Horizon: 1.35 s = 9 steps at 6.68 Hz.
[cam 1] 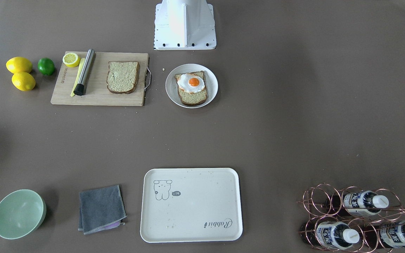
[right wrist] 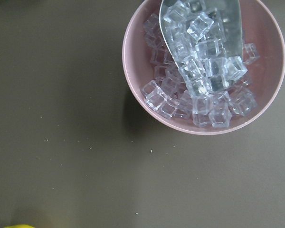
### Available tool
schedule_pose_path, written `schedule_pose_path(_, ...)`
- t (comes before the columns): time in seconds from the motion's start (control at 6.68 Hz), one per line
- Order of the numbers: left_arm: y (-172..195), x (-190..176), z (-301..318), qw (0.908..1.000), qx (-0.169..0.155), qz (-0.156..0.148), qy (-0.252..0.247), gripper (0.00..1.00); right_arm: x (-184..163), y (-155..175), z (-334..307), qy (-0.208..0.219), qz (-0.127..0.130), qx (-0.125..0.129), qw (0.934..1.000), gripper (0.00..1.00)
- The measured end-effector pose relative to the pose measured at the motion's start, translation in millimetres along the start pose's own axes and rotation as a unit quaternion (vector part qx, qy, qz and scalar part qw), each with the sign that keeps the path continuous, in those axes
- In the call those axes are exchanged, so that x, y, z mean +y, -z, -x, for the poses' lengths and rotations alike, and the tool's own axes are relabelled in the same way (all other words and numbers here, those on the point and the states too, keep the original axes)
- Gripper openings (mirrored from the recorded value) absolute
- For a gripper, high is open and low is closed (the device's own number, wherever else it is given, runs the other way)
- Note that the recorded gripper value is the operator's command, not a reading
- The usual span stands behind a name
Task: Make sandwich and place on tray
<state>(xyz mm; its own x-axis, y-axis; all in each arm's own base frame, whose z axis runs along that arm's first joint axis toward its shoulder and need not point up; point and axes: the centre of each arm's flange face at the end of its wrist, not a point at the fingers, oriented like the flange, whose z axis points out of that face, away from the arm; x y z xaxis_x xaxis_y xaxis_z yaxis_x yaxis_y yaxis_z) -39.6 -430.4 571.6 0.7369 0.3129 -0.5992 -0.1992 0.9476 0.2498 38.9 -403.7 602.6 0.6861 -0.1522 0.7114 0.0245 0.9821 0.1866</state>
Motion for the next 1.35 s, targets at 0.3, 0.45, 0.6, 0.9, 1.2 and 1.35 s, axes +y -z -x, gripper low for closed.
schedule_pose_path(0.3, -7.1, 8.9, 4.4, 0.9999, 0.003, 0.012, 0.010, 0.98, -6.4, 2.3, 35.2, 0.012, -0.001, -0.043, 0.9990, 1.00)
schedule_pose_path(0.45, -10.3, 13.8, 6.2, 0.9998, 0.003, 0.016, 0.013, 0.98, -12.0, 4.0, 75.0, -0.001, 0.004, -0.061, 0.9981, 1.00)
schedule_pose_path(0.6, -12.3, 16.1, 7.3, 0.9997, 0.004, 0.017, 0.015, 0.98, -14.9, 4.5, 120.2, -0.019, 0.008, -0.078, 0.9967, 1.00)
schedule_pose_path(0.9, -13.2, 16.8, 7.5, 0.9997, 0.005, 0.018, 0.015, 0.98, -10.9, -23.3, 210.8, -0.055, 0.015, -0.108, 0.9925, 1.00)
schedule_pose_path(1.2, -12.4, 15.1, 6.5, 0.9997, 0.005, 0.017, 0.014, 0.98, 2.7, -66.7, 309.5, -0.095, 0.024, -0.127, 0.9871, 0.96)
schedule_pose_path(1.35, -11.2, 13.0, 5.7, 0.9998, 0.005, 0.016, 0.012, 0.98, 13.3, -89.3, 359.8, -0.114, 0.021, -0.127, 0.9852, 0.88)
